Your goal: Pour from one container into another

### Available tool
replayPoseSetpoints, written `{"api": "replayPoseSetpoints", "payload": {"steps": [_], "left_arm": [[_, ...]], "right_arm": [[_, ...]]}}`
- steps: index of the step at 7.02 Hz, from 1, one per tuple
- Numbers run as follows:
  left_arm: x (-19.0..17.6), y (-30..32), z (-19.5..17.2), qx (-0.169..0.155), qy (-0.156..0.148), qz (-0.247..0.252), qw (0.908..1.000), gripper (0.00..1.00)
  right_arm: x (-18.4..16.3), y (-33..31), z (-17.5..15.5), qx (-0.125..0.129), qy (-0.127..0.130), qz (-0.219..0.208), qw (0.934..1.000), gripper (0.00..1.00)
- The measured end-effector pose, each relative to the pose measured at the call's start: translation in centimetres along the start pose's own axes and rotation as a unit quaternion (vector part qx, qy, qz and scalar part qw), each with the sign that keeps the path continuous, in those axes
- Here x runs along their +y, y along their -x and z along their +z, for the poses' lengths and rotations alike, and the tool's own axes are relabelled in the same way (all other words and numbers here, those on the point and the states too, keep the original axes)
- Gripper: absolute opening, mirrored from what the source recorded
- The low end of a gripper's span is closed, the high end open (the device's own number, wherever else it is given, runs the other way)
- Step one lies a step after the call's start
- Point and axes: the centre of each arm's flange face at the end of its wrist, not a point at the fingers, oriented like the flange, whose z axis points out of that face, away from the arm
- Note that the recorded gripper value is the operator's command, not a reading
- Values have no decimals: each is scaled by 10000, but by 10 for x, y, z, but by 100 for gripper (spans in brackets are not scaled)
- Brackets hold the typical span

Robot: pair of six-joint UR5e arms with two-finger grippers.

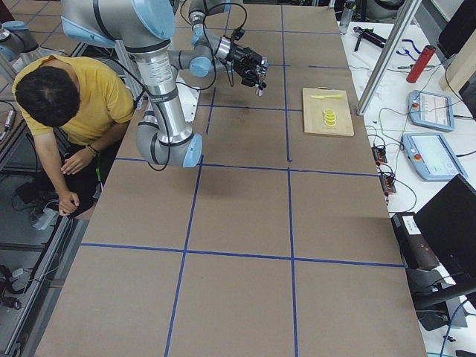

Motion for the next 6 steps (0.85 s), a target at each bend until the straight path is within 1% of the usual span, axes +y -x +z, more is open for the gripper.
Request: {"api": "replayPoseSetpoints", "payload": {"steps": [2,6], "left_arm": [[0,0,0,1,-2,-1,10000,0],[0,0,-1,-2,-5,-4,10000,0]], "right_arm": [[0,-1,1,8,2,-306,9995,0],[-1,-3,1,31,-2,-584,9983,0]]}}
